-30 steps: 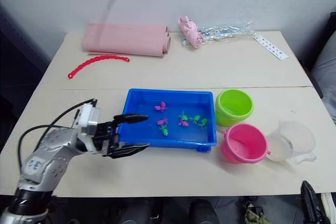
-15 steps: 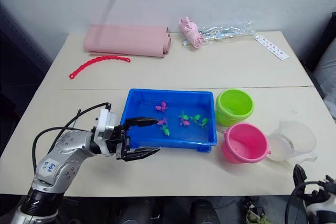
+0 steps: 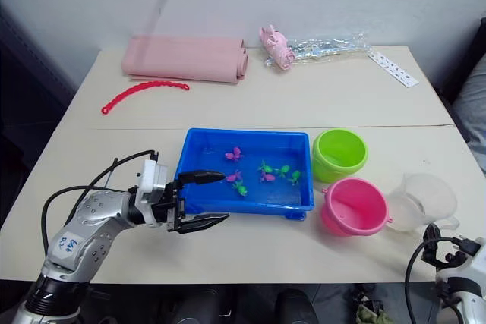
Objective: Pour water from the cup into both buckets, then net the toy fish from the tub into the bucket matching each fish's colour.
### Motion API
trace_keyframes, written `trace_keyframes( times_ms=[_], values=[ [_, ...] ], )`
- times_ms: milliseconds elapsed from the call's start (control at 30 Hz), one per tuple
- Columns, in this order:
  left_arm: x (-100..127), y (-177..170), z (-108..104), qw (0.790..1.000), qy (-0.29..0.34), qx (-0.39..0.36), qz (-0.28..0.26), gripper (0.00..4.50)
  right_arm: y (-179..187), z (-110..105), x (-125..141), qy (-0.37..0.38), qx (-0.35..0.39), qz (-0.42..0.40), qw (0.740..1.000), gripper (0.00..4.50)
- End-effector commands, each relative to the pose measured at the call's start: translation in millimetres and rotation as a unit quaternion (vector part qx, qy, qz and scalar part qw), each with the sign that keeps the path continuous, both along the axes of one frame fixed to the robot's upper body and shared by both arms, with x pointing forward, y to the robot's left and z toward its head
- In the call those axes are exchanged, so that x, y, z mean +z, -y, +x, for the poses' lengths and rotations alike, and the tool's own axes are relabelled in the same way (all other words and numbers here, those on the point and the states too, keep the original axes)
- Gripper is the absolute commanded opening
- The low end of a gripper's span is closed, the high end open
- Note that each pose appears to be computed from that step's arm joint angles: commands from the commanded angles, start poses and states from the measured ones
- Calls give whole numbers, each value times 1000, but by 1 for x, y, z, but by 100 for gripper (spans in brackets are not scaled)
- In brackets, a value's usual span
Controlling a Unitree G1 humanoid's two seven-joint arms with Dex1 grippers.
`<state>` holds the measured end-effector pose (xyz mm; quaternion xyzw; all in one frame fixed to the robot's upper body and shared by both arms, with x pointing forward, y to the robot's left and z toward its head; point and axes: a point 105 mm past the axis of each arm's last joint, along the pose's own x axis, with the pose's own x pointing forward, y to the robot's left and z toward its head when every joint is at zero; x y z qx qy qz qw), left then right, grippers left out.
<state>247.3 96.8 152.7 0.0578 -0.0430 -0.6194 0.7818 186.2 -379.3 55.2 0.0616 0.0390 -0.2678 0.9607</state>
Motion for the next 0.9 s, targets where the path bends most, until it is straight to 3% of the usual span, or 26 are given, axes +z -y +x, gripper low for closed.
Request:
trace_keyframes(
  times_ms=[33, 533, 600, 667, 867, 900],
  values=[
    [12, 2, -2, 999, 33, 0, -7, 443, 11, -4, 7, 14, -34, -5, 999, 450],
    [14, 4, 3, 999, 48, 4, -5, 443, 16, 11, 4, 46, -70, 23, 996, 450],
    [14, 4, 4, 999, 50, 6, -5, 450, 15, 13, 5, 54, -68, 26, 996, 396],
    [14, 4, 5, 999, 52, 7, -6, 450, 14, 16, 8, 67, -63, 24, 995, 314],
    [14, 4, 6, 998, 54, 13, -11, 450, 14, 16, 13, 77, -62, 13, 995, 6],
    [13, 4, 6, 998, 53, 13, -11, 450, 15, 15, 14, 77, -62, 10, 995, 2]
  ],
)
